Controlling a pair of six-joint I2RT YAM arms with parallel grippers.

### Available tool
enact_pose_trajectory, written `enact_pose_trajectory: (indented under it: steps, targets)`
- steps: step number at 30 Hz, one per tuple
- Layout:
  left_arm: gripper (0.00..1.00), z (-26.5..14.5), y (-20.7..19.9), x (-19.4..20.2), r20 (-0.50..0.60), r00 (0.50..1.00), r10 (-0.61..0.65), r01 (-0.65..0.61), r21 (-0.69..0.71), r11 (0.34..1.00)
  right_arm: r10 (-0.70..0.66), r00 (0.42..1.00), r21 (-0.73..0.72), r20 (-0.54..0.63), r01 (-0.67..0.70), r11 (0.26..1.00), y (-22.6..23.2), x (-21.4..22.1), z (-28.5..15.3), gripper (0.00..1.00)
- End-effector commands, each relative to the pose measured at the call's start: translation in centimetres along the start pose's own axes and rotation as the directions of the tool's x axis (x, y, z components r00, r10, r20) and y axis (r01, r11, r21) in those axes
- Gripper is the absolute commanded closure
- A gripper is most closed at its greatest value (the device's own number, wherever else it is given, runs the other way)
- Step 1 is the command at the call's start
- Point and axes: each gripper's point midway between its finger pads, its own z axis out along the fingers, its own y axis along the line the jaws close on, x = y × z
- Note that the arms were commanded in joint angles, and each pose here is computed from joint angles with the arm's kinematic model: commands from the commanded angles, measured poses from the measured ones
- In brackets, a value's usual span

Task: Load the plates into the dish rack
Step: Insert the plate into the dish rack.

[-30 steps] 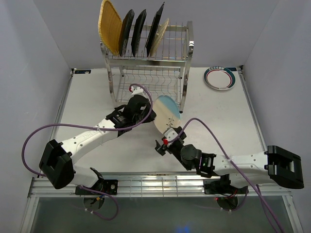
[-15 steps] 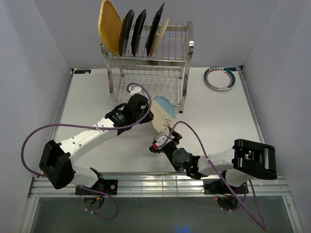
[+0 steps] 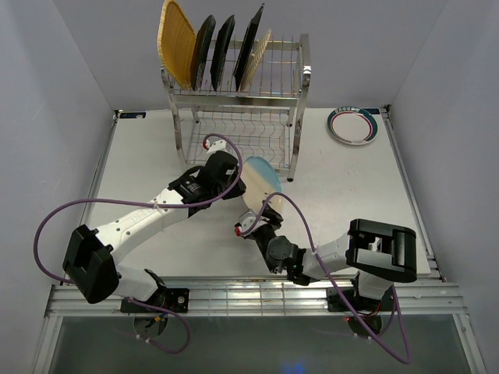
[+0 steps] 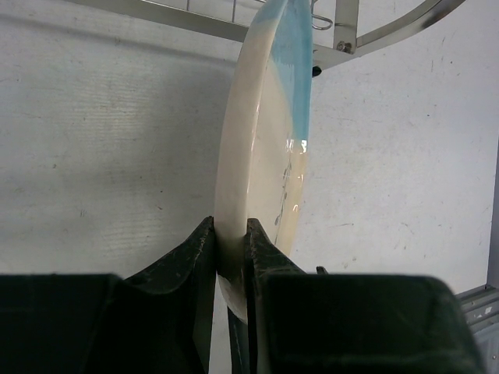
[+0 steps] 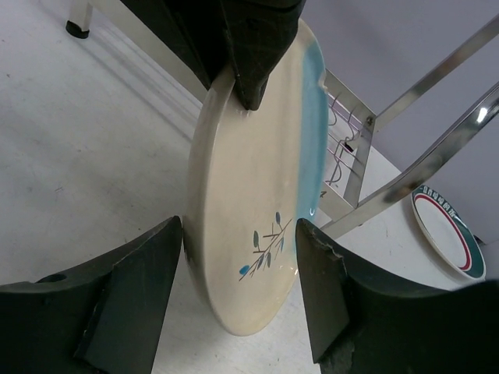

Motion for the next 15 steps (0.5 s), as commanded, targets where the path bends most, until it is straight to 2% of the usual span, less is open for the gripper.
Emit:
enact_pose_trajectory:
  steps: [1, 11, 14, 15]
  targets:
    - [1.00, -3.59, -5.12, -5.60, 0.144, 0.984, -0.101, 0.073, 0.189, 0.979, 0.148, 0.986, 0.092, 0.078, -0.155, 0.984, -1.90, -2.63, 0.73, 0.35]
    - [1.00, -4.09, -5.40, -5.47, 0.130, 0.986, -0.101, 0.073, 0.203, 0.976, 0.126, 0.990, 0.103, 0.068, -0.132, 0.986, -1.32, -1.98, 1.54, 0.37]
    - [1.00, -4.28, -5.42, -5.48, 0.130, 0.986, -0.100, 0.072, 0.207, 0.976, 0.122, 0.990, 0.121, 0.075, -0.131, 0.984, -1.65, -1.82, 1.53, 0.43]
    - [1.00, -4.35, -5.40, -5.55, 0.132, 0.986, -0.100, 0.071, 0.209, 0.975, 0.129, 0.988, 0.126, 0.081, -0.138, 0.982, -1.82, -1.86, 1.47, 0.51]
